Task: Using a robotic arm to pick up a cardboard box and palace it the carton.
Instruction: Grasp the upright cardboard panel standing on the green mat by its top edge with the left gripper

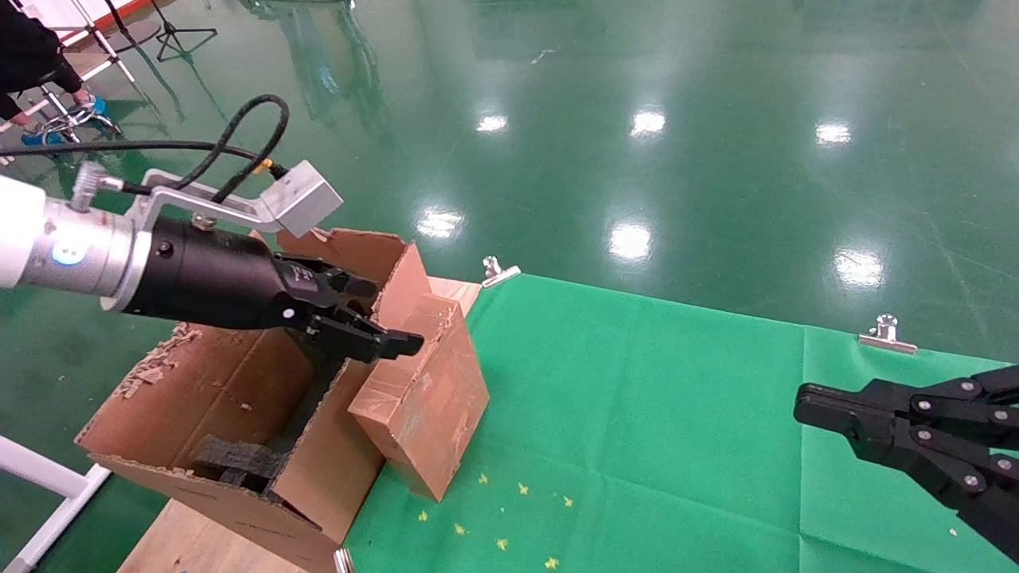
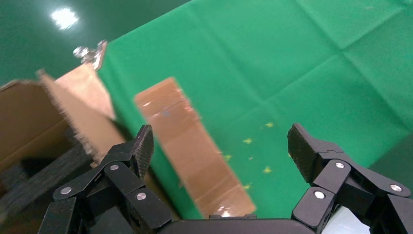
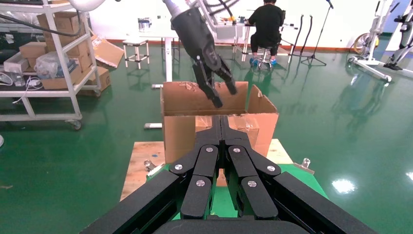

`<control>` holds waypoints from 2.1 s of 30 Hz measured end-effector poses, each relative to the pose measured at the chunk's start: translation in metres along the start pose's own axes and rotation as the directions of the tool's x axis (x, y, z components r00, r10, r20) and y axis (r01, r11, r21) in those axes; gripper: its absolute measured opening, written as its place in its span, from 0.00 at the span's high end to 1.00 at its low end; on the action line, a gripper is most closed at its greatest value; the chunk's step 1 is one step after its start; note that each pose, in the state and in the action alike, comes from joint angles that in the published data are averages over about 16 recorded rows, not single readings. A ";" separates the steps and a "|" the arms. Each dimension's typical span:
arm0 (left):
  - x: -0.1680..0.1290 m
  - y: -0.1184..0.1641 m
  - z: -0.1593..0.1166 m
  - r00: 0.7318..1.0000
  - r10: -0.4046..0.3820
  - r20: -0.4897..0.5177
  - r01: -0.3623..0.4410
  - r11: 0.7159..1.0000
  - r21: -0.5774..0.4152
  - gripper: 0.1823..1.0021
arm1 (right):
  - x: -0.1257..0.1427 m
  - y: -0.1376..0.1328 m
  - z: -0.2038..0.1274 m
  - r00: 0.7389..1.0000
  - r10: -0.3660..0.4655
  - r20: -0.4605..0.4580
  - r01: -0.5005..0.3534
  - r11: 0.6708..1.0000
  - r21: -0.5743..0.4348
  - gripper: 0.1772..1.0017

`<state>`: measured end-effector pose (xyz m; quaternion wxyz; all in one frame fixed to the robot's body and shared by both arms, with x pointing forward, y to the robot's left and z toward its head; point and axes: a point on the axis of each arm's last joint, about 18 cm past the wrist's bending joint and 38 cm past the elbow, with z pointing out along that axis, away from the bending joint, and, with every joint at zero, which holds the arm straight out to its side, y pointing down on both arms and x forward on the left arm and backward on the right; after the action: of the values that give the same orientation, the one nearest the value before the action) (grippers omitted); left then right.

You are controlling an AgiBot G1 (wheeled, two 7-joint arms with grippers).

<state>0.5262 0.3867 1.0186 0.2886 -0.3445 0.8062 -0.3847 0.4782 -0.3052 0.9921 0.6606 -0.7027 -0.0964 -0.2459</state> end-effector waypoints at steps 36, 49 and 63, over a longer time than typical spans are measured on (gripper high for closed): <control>0.001 0.012 0.066 0.992 -0.088 0.090 0.107 0.967 -0.233 0.01 | 0.000 0.000 0.000 1.000 0.000 0.000 0.000 1.000 0.000 0.95; 0.001 0.012 0.065 0.992 -0.092 0.089 0.110 0.967 -0.229 0.10 | 0.000 0.000 0.000 1.000 0.000 0.000 0.000 1.000 0.000 0.78; 0.002 0.012 0.064 0.992 -0.094 0.087 0.112 0.967 -0.228 0.42 | 0.000 0.000 0.000 1.000 0.000 0.000 0.000 1.000 0.000 0.40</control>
<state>0.5681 0.3639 0.9742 0.2564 -0.4317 0.8151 -0.2890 0.4783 -0.3053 0.9921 0.6607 -0.7027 -0.0962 -0.2460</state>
